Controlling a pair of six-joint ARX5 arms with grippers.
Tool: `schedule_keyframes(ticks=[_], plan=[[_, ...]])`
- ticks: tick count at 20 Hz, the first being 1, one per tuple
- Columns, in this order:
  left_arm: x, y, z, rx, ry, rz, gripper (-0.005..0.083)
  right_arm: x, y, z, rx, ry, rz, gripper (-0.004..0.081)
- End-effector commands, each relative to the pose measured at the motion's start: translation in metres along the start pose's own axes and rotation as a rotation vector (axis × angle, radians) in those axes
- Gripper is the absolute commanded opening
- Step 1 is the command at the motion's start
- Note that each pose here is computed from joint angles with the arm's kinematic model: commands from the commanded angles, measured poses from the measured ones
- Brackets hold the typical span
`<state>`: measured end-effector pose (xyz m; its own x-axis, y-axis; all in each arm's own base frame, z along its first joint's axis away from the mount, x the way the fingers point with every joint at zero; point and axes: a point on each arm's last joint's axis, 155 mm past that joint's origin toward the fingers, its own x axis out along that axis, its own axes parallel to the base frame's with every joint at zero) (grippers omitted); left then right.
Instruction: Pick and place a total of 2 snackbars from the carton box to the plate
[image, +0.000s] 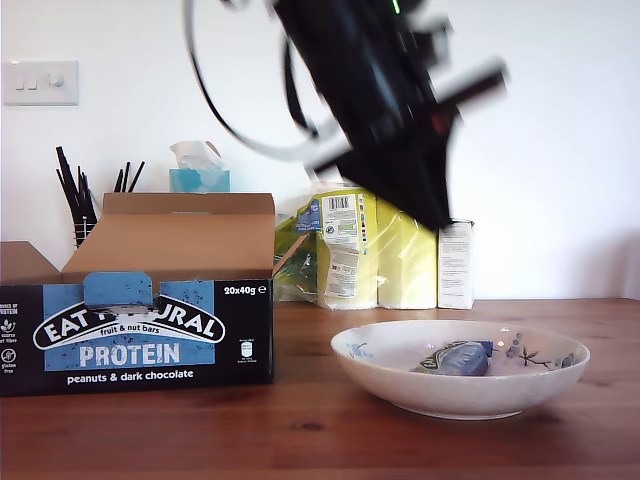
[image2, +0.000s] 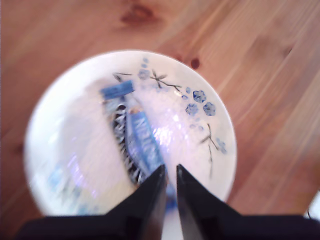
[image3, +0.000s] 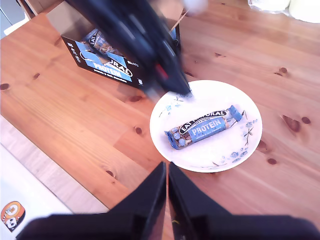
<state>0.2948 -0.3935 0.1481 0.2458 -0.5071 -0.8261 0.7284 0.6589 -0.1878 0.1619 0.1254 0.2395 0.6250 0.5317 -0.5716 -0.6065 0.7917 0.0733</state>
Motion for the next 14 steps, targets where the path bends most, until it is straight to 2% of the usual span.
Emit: schedule_keyframes(ticks=[1,4,9,14], plan=[[-0.015,0.015,-0.003,-0.028,0.012,0.056,-0.0019,-0.002,0.0,0.004,-0.032,-0.019,-0.001,-0.0013],[-0.036,0.044,-0.009,-0.058,0.027,0.15,-0.0019,-0.003,0.008,0.018,-0.063,-0.074,0.041,-0.0013],[-0.049,0.092,-0.029,-0.105,0.1,0.235,-0.0019,-0.008,0.024,0.037,-0.079,-0.15,0.121,-0.0013],[-0.062,0.154,-0.05,-0.23,0.142,0.339,-0.0019,-0.011,0.025,0.05,-0.085,-0.177,0.123,-0.0013]])
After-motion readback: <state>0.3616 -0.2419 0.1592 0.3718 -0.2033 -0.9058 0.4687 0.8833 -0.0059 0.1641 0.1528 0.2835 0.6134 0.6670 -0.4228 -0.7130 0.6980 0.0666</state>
